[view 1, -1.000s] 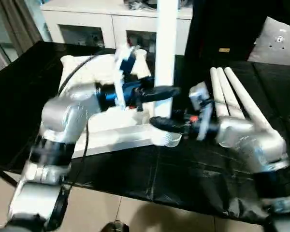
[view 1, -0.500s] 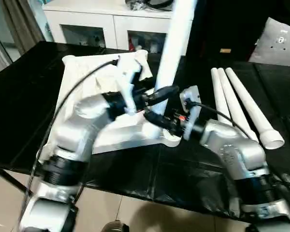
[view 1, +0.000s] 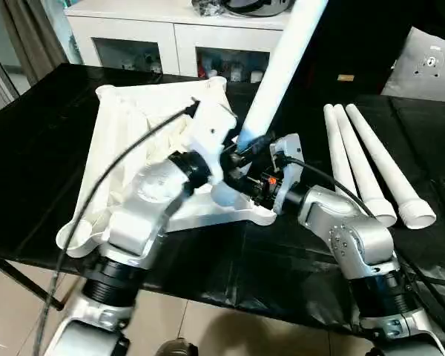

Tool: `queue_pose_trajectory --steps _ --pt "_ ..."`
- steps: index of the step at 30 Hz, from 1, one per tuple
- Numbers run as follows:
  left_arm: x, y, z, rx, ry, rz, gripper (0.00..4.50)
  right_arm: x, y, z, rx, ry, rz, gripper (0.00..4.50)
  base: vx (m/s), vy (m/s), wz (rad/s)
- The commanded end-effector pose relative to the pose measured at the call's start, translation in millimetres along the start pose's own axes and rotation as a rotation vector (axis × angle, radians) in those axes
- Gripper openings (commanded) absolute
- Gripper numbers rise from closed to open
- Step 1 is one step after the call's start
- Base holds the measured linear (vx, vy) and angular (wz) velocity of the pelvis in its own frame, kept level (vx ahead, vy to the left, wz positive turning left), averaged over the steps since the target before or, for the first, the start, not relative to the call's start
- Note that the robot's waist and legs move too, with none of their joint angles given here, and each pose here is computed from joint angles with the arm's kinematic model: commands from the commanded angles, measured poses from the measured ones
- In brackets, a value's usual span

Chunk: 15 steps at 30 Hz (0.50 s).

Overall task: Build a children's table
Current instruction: Pick table leg

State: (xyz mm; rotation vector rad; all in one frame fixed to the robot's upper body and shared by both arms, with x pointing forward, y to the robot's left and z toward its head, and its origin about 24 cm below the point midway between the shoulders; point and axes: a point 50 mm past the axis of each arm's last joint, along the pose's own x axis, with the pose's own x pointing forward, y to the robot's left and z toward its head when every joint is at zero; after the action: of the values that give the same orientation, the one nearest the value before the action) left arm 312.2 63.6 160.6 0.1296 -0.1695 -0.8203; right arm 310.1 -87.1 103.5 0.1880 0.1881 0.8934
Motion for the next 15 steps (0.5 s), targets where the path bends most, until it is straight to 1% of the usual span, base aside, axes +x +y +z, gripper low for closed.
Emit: queue_pose_trajectory --steps 1,5,7,8,10,12,13,14,15 --pt "-9.8 14.7 -18.9 -0.033 0.091 0.099 2.58 -3.6 -1.9 15.5 -0.029 -0.081 -0.022 1.91 0.000 0.000 0.00" --pt "-12.2 19.2 -19.3 -0.044 0.088 0.108 2.58 -3.8 -1.4 15.9 -0.037 -0.074 -0.010 1.91 0.000 0.000 0.00" --pt "-13.5 23.8 -18.6 -0.057 0.079 0.115 2.58 -4.5 -0.8 15.8 -0.050 -0.062 0.003 1.91 0.000 0.000 0.00" --pt "-15.2 28.7 -17.9 -0.072 0.072 0.118 2.58 -5.6 0.0 15.4 -0.067 -0.048 0.019 1.91 0.000 0.000 0.00" --pt "-15.5 29.8 -17.7 -0.076 0.071 0.119 2.58 -5.9 0.2 15.4 -0.071 -0.044 0.023 1.91 0.000 0.000 0.00" --pt "-20.1 32.6 -17.7 -0.109 0.075 0.043 2.58 -9.0 0.6 15.8 -0.090 -0.027 0.056 1.91 0.000 0.000 0.00" --pt "-21.4 32.0 -17.6 -0.116 0.078 0.016 2.58 -9.9 0.8 15.9 -0.096 -0.020 0.068 1.91 0.000 0.000 0.00" --pt "-25.1 29.8 -18.4 -0.135 0.086 -0.046 2.58 -12.7 1.8 16.0 -0.117 0.004 0.105 1.91 0.000 0.000 0.00" --pt "-25.1 29.8 -18.4 -0.135 0.086 -0.046 2.58 -12.7 1.8 16.0 -0.117 0.004 0.105 1.91 0.000 0.000 0.00"
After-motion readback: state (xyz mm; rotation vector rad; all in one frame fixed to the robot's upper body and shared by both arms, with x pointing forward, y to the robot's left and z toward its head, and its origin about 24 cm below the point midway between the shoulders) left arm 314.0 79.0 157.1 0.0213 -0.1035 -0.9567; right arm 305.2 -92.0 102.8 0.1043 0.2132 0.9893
